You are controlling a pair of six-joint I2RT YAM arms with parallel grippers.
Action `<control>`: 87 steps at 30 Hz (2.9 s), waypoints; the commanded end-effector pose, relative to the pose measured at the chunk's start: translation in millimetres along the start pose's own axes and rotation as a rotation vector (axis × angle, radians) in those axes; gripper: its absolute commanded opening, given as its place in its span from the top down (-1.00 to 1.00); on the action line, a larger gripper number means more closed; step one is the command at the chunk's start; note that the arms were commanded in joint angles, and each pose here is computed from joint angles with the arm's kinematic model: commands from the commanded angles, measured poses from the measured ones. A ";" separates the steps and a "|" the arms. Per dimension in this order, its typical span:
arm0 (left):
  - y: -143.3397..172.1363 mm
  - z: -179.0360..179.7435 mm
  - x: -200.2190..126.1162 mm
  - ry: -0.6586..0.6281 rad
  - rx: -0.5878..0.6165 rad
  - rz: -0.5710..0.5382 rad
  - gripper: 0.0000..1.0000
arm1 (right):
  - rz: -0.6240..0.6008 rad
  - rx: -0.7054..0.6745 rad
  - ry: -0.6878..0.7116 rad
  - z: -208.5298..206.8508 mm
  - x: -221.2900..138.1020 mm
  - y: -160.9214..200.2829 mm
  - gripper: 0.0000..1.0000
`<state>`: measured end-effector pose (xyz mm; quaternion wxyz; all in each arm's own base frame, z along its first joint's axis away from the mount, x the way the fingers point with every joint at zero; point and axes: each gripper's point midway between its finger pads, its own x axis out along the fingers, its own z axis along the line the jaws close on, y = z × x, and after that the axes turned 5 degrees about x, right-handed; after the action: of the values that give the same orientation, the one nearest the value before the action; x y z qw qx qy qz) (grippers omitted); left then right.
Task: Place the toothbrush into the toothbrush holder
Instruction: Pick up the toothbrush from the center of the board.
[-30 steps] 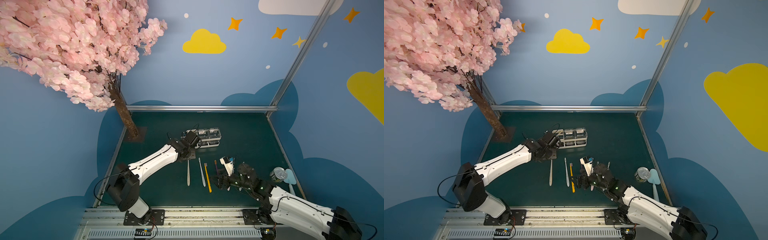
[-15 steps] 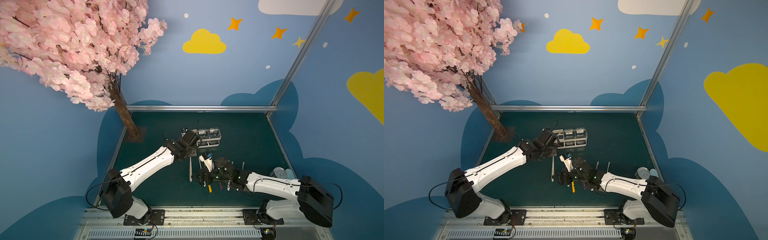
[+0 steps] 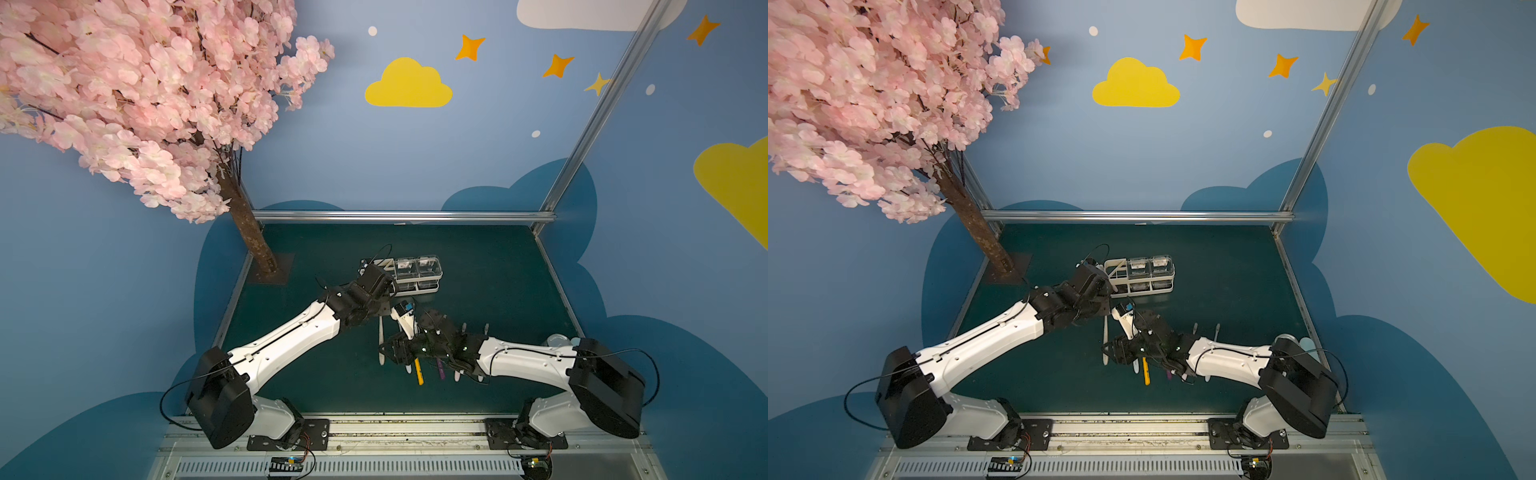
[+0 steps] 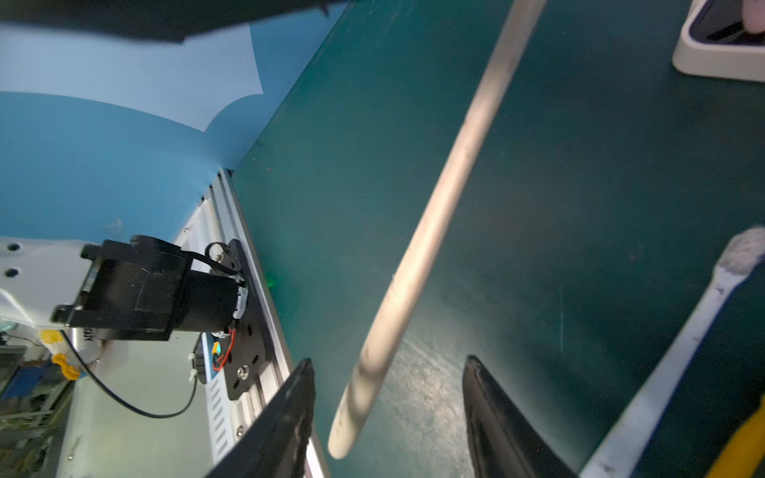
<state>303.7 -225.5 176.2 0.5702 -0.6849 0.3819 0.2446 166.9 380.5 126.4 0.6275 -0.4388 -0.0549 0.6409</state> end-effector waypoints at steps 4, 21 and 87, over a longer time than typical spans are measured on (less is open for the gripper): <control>0.2 -1.8 -3.0 0.023 -0.019 -0.014 0.95 | -0.017 0.002 -0.058 12.7 5.7 -7.6 0.10; -8.4 7.6 -15.9 0.009 -0.049 -0.085 0.95 | -0.006 0.018 -0.066 11.9 8.1 -3.3 0.58; 31.7 -2.3 -52.7 0.301 -0.355 0.475 0.04 | 0.122 -0.210 0.075 1.0 -29.4 36.6 1.00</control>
<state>248.3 -211.3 202.4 0.3254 -0.6959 0.5503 0.3270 134.1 344.2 116.2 0.5458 -0.5213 -0.0636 0.6529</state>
